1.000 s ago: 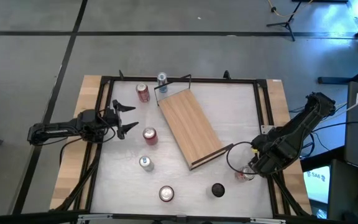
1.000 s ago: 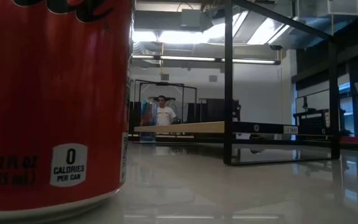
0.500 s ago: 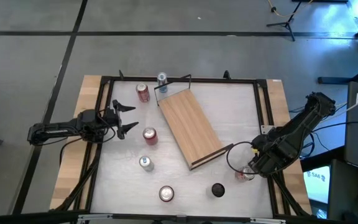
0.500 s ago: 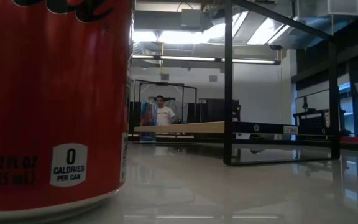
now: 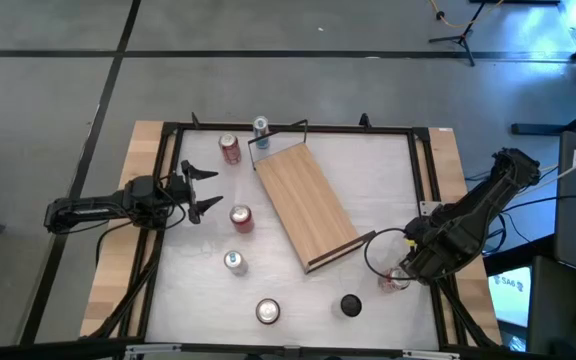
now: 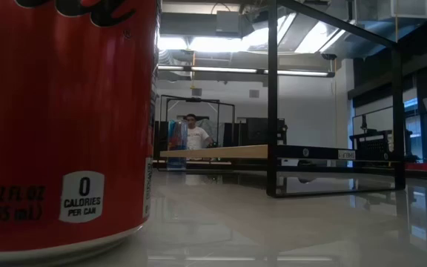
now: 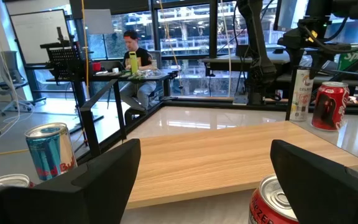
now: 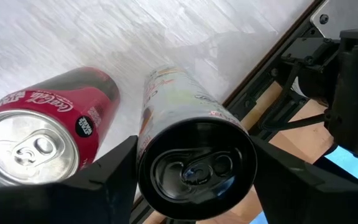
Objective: Place canned beverage on shelf
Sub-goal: Put the top white yellow soda can on the shelf
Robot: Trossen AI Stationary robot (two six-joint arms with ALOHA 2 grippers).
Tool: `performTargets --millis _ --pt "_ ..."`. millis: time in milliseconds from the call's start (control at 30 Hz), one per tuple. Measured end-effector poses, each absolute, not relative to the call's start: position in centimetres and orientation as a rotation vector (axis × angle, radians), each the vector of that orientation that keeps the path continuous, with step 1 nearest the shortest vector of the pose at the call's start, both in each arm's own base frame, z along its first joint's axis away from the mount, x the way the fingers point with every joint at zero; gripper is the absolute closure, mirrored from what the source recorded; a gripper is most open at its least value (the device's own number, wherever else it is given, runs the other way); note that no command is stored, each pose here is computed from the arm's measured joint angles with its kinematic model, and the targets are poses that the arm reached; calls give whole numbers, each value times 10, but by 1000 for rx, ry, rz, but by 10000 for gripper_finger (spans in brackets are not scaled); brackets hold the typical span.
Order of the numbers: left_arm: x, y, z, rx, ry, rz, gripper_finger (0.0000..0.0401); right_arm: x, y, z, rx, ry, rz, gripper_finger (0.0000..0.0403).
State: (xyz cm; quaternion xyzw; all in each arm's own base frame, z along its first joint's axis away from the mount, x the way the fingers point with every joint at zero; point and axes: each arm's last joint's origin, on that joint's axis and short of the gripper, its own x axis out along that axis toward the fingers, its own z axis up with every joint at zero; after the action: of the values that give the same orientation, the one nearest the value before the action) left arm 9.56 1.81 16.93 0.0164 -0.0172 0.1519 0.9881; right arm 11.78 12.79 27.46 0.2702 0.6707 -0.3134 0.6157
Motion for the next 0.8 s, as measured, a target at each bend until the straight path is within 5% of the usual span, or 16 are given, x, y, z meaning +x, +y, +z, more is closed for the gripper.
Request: performTargets --millis 800 --pt "96 18 169 33 -35 306 51 107 96 294 680 1477 -657 147"
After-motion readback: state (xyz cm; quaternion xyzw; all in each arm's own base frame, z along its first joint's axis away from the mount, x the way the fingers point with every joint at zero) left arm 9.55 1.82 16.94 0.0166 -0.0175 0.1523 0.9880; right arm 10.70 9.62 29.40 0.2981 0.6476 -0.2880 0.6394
